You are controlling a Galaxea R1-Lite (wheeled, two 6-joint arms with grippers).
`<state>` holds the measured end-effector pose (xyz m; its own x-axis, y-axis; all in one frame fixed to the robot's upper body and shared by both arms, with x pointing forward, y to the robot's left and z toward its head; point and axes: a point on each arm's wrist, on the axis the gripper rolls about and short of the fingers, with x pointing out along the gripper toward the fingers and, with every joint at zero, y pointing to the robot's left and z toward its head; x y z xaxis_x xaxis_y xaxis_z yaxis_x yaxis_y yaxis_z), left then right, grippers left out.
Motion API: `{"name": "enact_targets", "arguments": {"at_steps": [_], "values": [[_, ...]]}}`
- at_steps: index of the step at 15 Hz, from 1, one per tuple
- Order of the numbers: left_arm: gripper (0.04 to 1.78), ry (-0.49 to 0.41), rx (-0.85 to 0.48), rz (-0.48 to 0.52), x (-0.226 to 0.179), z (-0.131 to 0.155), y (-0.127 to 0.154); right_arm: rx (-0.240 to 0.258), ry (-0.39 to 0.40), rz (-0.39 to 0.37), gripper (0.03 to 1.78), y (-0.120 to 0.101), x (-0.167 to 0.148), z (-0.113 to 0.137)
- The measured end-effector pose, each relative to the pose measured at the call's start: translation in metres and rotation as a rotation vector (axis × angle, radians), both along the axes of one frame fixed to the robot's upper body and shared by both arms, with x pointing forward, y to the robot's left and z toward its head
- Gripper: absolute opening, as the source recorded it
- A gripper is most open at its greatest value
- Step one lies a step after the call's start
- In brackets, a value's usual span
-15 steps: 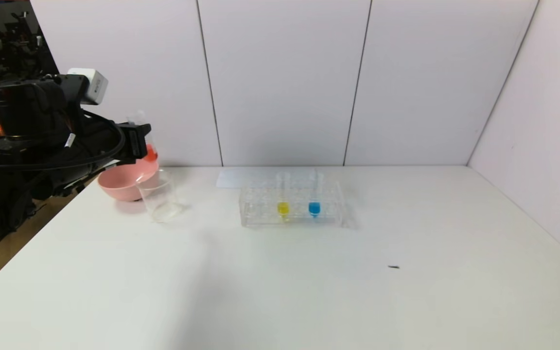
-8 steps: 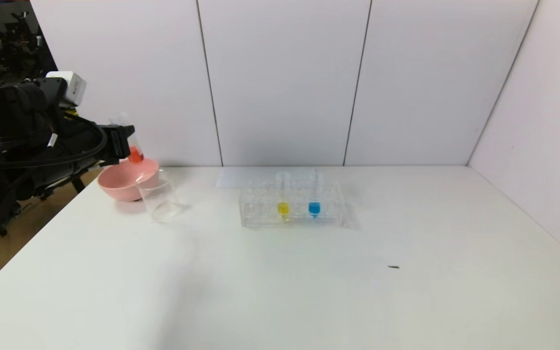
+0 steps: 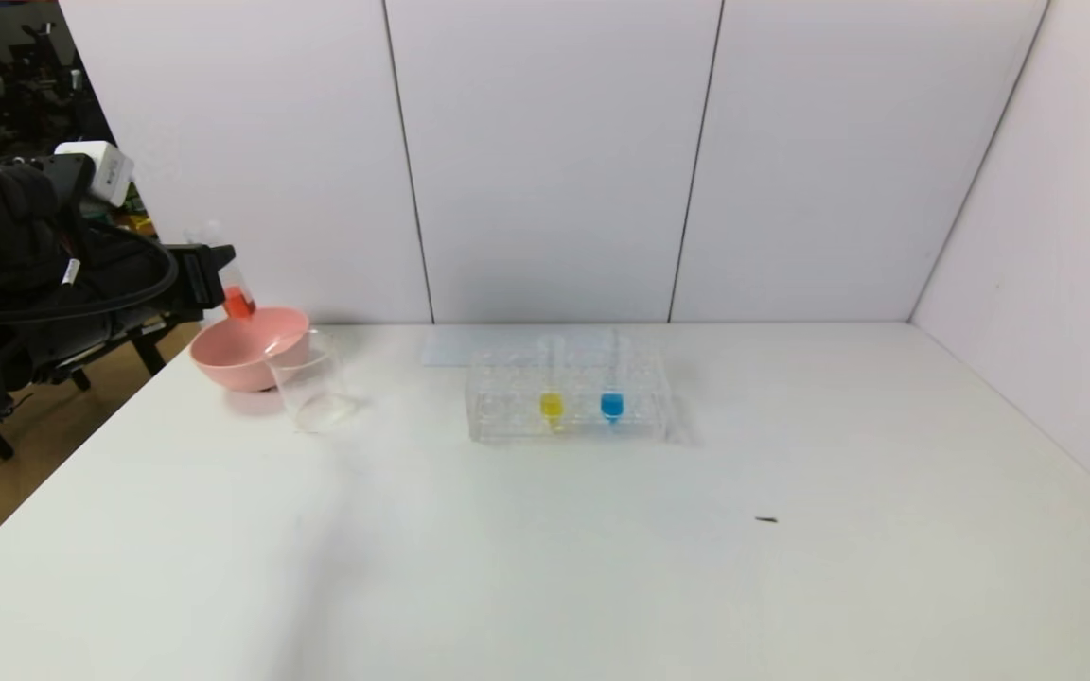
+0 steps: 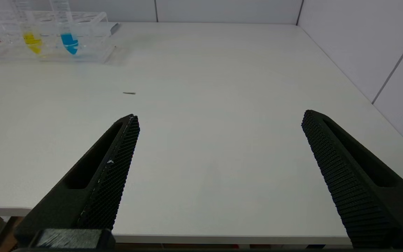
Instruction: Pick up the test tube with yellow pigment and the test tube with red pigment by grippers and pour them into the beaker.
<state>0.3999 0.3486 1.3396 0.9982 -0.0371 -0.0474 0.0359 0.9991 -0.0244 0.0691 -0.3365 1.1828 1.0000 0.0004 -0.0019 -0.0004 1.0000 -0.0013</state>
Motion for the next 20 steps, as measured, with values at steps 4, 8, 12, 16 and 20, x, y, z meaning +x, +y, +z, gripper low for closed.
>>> {"name": "enact_targets", "arguments": {"at_steps": [4,8,12,16,20], "values": [[0.44,0.006,-0.001,0.009,0.001,-0.002,0.012,0.0,0.0,0.0,1.7,0.0,0.0,0.0],[0.44,0.018,0.003,0.032,0.003,-0.006,0.021,0.0,0.0,0.0,1.7,0.0,0.0,0.0],[0.44,0.024,0.007,0.052,0.002,-0.008,0.027,0.0,0.0,0.0,1.7,0.0,0.0,0.0],[0.44,0.03,0.001,0.056,0.001,-0.01,0.03,0.0,0.0,0.0,1.7,0.0,0.0,0.0],[0.44,0.031,-0.002,0.058,0.001,-0.01,0.034,0.0,0.0,0.0,1.7,0.0,0.0,0.0]]}}
